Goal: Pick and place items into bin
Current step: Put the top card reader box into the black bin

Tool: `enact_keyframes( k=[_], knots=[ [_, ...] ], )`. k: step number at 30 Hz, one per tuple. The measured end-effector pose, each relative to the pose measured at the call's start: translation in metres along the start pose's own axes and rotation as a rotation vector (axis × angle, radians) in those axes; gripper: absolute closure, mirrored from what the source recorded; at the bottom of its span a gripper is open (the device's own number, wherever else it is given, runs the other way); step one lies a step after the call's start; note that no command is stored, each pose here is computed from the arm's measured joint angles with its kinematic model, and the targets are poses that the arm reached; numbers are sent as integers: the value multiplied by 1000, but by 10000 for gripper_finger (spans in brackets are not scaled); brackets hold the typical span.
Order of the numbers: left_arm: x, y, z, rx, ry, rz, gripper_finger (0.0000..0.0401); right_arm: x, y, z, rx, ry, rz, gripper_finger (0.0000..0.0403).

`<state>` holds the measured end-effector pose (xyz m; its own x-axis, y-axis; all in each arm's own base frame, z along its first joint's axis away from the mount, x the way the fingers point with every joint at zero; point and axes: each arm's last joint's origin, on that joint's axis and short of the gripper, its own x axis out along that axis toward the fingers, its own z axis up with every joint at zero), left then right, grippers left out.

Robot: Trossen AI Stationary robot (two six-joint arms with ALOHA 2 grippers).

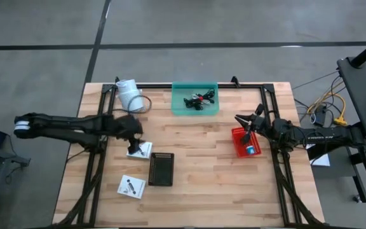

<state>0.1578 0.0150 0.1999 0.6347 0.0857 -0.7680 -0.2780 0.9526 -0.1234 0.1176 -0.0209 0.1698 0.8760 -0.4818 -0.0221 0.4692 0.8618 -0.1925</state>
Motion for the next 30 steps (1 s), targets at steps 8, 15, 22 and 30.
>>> enact_keyframes(
  k=[8,15,22,30],
  knots=[
    [25,-6,-8,-26,248,-98,201,0,0,0,-2,-4,-2,375],
    [38,-2,-14,-17,349,18,201,0,-1,3,5,-28,-7,375],
    [40,-1,-5,1,337,114,201,0,-1,3,6,-30,-7,375],
    [50,-1,-3,11,378,148,201,0,-1,3,-22,-27,-6,375]
  ],
)
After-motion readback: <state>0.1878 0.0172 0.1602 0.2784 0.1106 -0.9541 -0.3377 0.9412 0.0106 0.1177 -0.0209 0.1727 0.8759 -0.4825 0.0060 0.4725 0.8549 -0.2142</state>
